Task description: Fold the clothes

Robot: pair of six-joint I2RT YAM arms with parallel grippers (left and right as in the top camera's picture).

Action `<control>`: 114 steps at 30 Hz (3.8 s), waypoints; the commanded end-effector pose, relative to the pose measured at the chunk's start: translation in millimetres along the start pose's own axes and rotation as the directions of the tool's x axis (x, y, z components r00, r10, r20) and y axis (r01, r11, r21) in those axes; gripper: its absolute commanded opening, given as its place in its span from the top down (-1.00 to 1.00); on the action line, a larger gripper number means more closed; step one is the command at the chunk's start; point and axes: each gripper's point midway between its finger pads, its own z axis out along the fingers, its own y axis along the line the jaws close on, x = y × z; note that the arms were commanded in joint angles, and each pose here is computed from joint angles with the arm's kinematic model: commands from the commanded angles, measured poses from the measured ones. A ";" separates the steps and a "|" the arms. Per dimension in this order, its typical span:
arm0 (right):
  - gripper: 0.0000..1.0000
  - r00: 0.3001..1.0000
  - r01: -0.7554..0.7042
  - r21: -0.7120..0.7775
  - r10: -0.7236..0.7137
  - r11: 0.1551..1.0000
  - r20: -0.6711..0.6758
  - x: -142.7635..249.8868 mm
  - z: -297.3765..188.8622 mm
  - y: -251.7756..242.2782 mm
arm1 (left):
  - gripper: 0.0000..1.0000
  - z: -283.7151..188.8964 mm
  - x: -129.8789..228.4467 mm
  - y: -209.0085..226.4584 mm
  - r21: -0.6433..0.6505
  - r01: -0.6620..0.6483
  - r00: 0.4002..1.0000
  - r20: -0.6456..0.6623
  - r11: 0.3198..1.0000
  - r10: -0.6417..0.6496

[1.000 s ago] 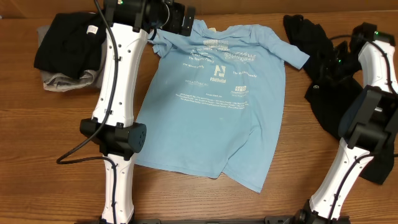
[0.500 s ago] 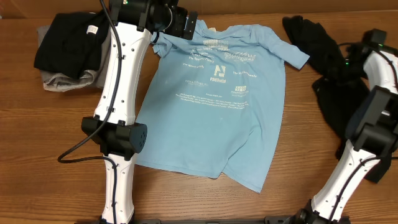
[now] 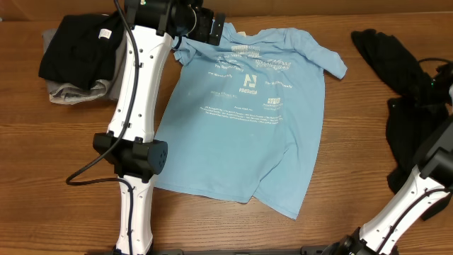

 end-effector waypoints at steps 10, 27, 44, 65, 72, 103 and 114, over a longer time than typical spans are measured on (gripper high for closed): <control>-0.95 0.998 0.016 -0.181 -0.004 0.983 0.064 -27.5 -110.6 51.1 | -1.00 3.8 6.4 -9.2 0.010 -0.013 1.000 -0.027 1.000 0.013; -1.00 0.959 0.258 -0.350 -0.195 0.901 0.204 46.2 -277.7 168.7 | -1.00 -101.9 -9.1 -32.8 0.005 -0.048 0.992 0.115 0.999 0.047; -1.00 0.860 0.510 -0.253 -0.478 0.822 0.182 97.2 -260.2 212.6 | -1.00 -145.7 9.3 -31.7 -0.025 -0.046 0.994 0.103 0.999 0.049; -1.00 0.790 0.613 -0.153 -0.604 0.775 0.102 60.0 -44.6 239.4 | -1.00 -32.4 26.6 4.3 -0.147 -0.036 0.995 -0.100 0.989 0.022; -0.52 0.799 0.596 -0.163 -0.601 0.786 0.018 71.8 13.6 225.5 | -1.00 -19.7 27.6 5.0 -0.145 -0.038 0.994 -0.112 0.989 0.022; 0.92 0.983 0.182 -0.012 -0.183 0.983 -0.026 20.3 -95.5 105.3 | -1.00 -5.1 31.7 -4.0 -0.085 -0.028 0.991 -0.133 0.996 0.016; 0.71 0.979 0.047 0.253 0.006 0.966 -0.206 69.4 -165.9 16.2 | -1.00 28.2 53.3 -20.5 -0.022 -0.033 0.973 -0.228 0.999 0.027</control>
